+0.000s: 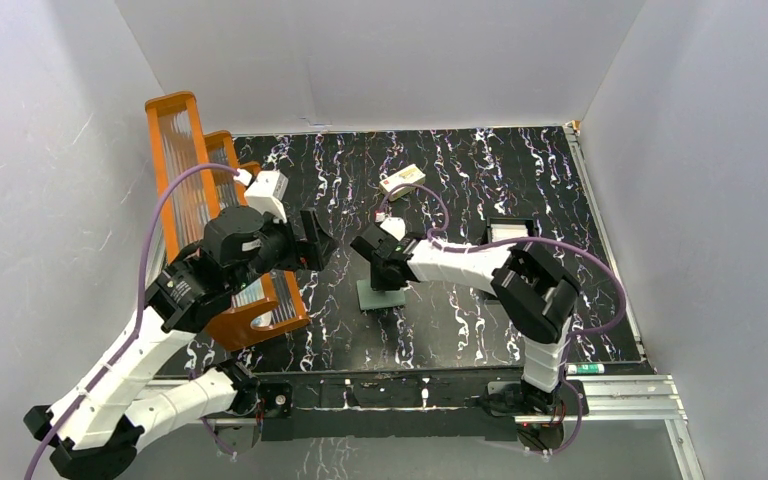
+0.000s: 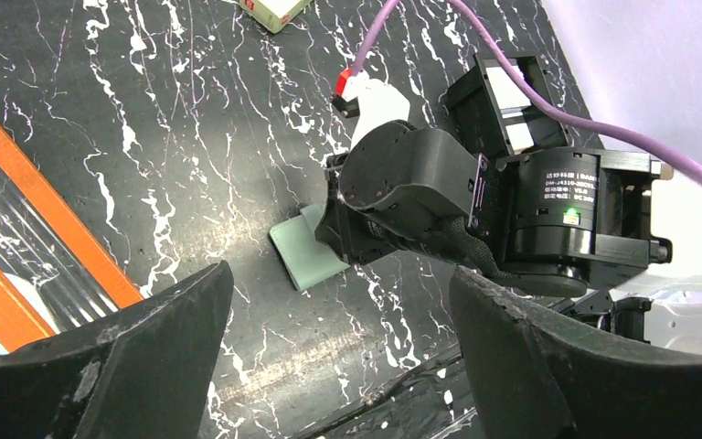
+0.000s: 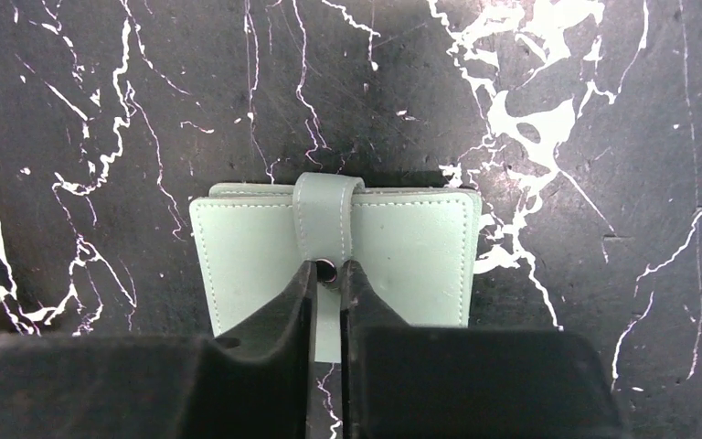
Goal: Put the credit cards into the card holder
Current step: Open the card holder at the center of the board.
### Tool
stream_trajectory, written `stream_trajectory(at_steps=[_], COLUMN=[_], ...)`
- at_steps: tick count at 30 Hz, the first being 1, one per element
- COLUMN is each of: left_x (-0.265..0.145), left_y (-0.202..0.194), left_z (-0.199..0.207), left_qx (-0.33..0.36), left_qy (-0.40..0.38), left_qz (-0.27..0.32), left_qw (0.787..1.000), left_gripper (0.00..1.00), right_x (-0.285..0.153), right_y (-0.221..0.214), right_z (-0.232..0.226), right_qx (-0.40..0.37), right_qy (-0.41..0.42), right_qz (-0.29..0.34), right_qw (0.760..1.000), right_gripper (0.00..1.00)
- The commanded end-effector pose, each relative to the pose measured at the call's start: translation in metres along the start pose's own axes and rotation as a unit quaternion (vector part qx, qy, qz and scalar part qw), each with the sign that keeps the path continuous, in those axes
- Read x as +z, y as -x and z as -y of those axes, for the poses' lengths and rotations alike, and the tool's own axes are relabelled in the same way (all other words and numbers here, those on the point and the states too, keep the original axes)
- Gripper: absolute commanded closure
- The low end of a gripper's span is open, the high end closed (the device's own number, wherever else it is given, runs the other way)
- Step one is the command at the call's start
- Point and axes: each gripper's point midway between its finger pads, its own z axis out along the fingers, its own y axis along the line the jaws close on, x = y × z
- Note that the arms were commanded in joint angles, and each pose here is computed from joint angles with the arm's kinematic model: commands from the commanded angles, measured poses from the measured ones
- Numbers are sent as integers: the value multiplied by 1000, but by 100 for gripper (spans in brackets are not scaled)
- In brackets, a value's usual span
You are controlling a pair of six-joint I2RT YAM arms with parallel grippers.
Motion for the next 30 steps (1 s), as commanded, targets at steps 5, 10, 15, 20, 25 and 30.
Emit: stream_trajectory(at_steps=[5,10,15,20,25,30], left_x=[4,13,22,37,50,52], left_y=[3,-8,-19,-20,-27,-43], left_z=[5,8,16,37,65,77], left_qx=[-9,3,20,110,179,209], left_qy=[6,-2,-30,-118,-206,-261], left_qz=[-20,-45,-70,-42,-63,-86], left_qw=[1000,999,997,986,960,938], left_gripper=[20,22,26,28,33,30], right_x=[-15,-55,-111,-204,-259,-293], right_y=[20,43,69,93,88,88], right_z=[14,8,-1,-5,-15,-13], right_qx=[-21,14,89,153,129,141], right_qy=[-12,37,132,266,353,397], right_qz=[59,98,132,179,180,193], right_qw=[998,994,978,935,909,886], right_gripper=[100,100,100,100,100,100])
